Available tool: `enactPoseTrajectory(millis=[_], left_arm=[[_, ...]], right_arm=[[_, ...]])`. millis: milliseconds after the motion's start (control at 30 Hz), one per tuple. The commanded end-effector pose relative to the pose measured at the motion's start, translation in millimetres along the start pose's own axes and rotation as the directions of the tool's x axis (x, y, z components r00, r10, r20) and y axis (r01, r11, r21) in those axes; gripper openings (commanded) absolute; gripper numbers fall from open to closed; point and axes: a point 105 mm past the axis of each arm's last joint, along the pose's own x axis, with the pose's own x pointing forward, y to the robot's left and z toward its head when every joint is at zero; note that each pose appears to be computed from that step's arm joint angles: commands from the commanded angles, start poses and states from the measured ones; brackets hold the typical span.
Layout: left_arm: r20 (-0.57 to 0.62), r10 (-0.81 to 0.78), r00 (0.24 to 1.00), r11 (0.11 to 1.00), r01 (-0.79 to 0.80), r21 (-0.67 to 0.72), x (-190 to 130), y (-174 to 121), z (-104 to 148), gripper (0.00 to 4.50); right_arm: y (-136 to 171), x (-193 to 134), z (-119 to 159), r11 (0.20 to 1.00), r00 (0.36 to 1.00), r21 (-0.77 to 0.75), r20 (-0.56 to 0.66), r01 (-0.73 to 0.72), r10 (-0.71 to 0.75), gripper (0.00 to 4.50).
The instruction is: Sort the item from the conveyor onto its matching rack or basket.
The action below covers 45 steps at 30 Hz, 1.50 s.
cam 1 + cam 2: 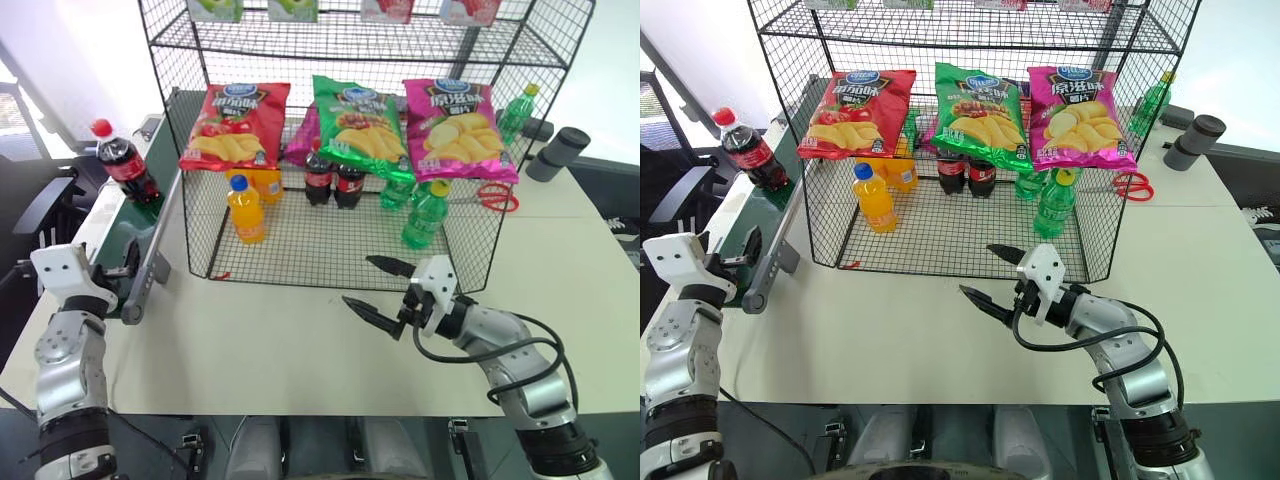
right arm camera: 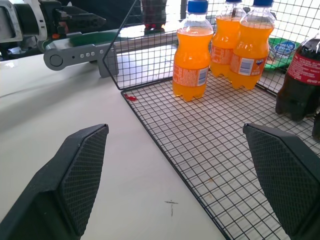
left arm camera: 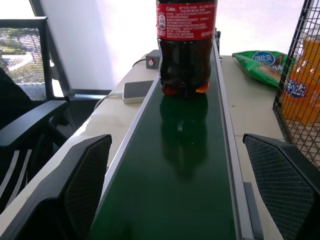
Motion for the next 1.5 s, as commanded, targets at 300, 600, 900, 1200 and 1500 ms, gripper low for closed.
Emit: enactPoseTrajectory(millis=[300, 600, 900, 1200, 1500], left_arm=[[0.050, 0.047, 0.998, 0.999, -0.046, -0.027, -1.8, 11.0, 8.2, 4.50], [0.069, 0.078, 0.995, 0.997, -0.075, -0.034, -2.5, 18.9, 9.7, 4.50], [0.068, 0.056, 0.996, 0.998, -0.053, -0.039, -3.8, 17.5, 9.1, 4.50], [0.135, 0.039, 0.990, 0.999, -0.038, -0.011, -4.1, 20.2, 31.5, 2.92], [0.222, -0.332, 0.917, 0.938, 0.345, -0.020, -9.2, -22.1, 92.6, 2.92]], right_arm=[[7.2, 4.4, 11.7, 0.999, 0.998, -0.030, 0.044, -0.034, 0.035, 4.48], [17.9, 9.6, 13.1, 0.997, 0.996, -0.018, 0.053, -0.073, 0.074, 4.48], [25.9, 14.4, 13.4, 0.995, 0.993, -0.003, 0.062, -0.096, 0.096, 4.48], [28.7, 15.8, 13.6, 0.994, 0.992, 0.003, 0.062, -0.106, 0.106, 4.50], [24.8, 17.7, 18.4, 0.993, 0.990, -0.004, 0.068, -0.120, 0.120, 4.50]])
